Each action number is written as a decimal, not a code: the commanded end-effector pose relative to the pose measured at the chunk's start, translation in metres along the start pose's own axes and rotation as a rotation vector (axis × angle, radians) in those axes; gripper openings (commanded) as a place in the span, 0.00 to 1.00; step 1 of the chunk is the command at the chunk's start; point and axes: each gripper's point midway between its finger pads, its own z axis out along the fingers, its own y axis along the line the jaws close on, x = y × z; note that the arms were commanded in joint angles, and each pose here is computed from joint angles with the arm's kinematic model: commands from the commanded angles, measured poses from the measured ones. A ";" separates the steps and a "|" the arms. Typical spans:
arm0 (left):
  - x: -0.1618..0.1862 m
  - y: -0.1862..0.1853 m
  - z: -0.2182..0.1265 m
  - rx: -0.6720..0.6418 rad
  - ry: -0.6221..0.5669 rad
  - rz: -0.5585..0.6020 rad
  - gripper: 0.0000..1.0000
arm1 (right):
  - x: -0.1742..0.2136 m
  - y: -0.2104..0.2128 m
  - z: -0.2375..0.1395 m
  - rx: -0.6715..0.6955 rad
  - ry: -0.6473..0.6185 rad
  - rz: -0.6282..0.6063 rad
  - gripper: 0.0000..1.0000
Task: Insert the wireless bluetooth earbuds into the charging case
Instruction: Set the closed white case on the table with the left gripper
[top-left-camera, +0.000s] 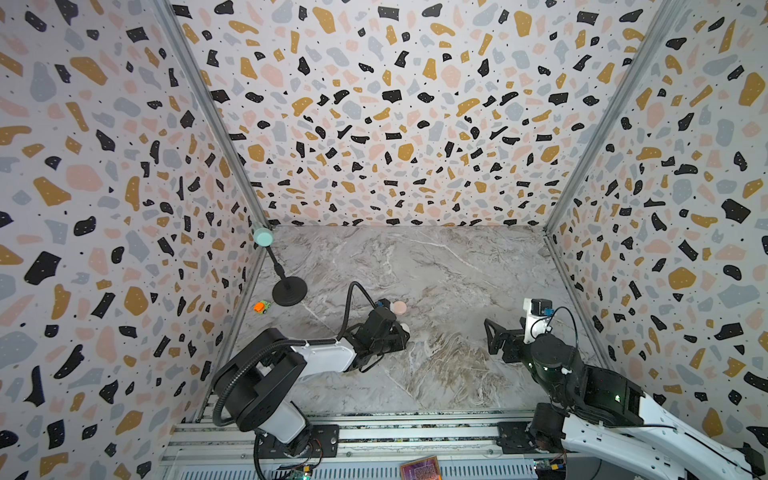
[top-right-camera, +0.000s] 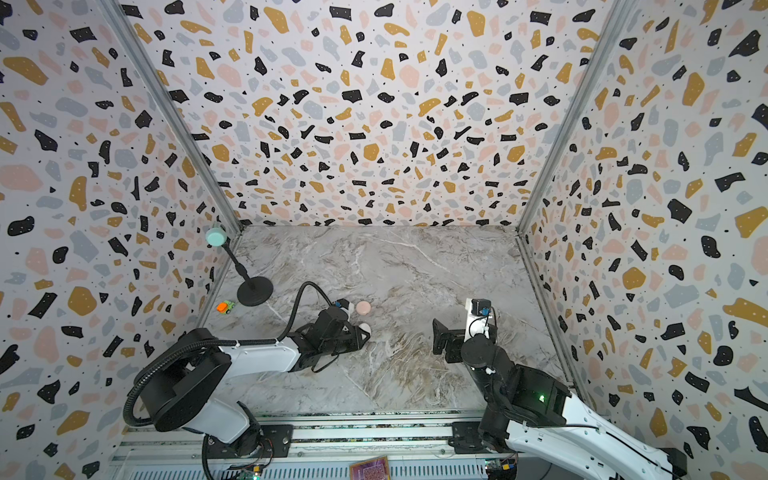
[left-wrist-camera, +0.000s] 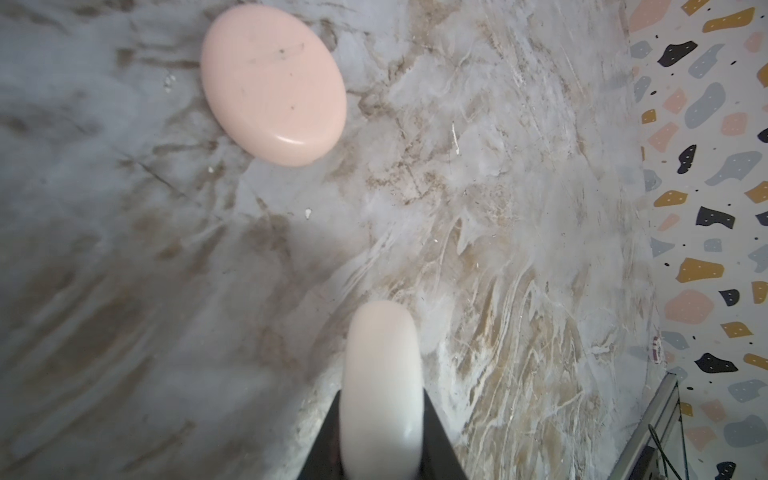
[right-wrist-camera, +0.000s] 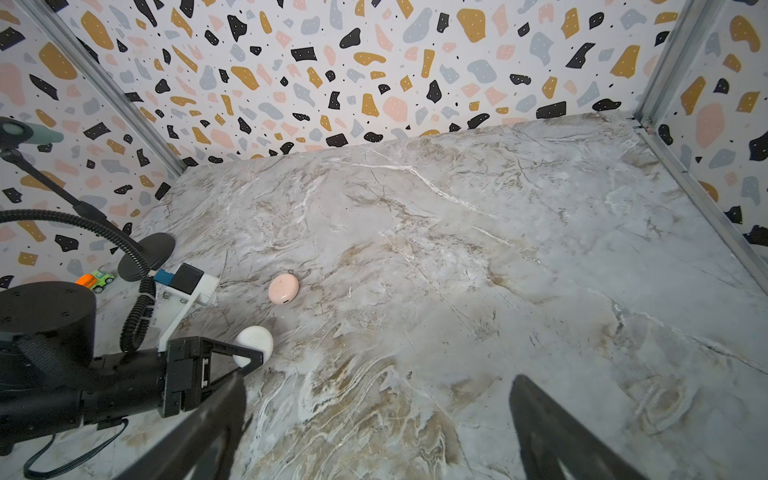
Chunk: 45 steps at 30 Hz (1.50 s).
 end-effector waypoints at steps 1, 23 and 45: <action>-0.006 0.002 0.002 -0.018 -0.007 -0.039 0.00 | -0.002 -0.001 -0.001 -0.002 -0.011 -0.002 0.99; 0.006 0.020 0.016 -0.115 0.088 -0.039 0.21 | -0.002 0.001 -0.001 -0.011 -0.013 -0.008 0.99; 0.005 0.025 0.008 -0.158 0.111 0.026 0.36 | -0.002 0.001 -0.001 -0.015 -0.015 -0.009 0.99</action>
